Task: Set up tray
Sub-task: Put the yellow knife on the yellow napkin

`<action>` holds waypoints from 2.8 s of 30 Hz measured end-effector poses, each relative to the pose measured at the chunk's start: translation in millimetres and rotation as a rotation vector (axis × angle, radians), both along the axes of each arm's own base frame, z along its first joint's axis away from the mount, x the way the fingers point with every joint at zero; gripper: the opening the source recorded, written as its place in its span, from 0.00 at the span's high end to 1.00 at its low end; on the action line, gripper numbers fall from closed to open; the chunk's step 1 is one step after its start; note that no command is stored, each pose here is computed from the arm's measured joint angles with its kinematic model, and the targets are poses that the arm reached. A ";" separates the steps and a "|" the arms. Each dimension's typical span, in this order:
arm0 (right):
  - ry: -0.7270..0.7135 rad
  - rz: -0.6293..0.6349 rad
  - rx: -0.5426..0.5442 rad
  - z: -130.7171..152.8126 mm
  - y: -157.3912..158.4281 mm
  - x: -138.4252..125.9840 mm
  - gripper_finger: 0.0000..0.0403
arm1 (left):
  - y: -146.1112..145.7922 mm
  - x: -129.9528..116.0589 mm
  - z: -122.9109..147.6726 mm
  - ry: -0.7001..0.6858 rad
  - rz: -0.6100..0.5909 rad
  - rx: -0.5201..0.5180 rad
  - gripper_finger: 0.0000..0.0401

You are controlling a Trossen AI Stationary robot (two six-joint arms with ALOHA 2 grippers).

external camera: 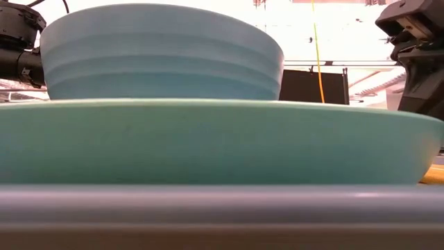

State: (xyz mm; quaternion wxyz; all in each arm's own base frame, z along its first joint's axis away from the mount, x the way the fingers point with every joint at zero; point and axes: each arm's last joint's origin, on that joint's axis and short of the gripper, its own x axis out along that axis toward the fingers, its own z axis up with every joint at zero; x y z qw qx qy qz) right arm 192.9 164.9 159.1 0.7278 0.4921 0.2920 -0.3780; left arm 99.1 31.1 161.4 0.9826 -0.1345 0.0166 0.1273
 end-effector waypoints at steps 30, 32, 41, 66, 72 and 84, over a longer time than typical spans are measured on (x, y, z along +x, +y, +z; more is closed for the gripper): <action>0.469 0.182 0.058 50.4 -260.9 -19.9 0.76 | 0.0 0.0 0.0 0.000 0.001 0.000 0.62; 0.489 0.164 0.102 43.7 -267.7 -19.6 0.74 | 0.0 0.0 0.0 0.000 0.000 0.000 0.62; 0.566 0.161 0.175 6.0 -283.6 0.2 0.65 | 0.0 0.0 0.0 0.000 0.001 0.000 0.62; 0.611 0.194 0.135 -26.8 -297.7 16.5 0.88 | 0.0 0.0 0.0 0.000 0.000 0.000 0.62; 0.569 0.223 0.042 -20.4 -297.6 21.3 0.88 | 0.0 0.0 0.0 0.000 0.000 0.000 0.62; 0.082 0.410 0.038 59.3 -230.7 27.1 0.88 | 0.0 0.0 0.0 0.000 0.000 0.000 0.62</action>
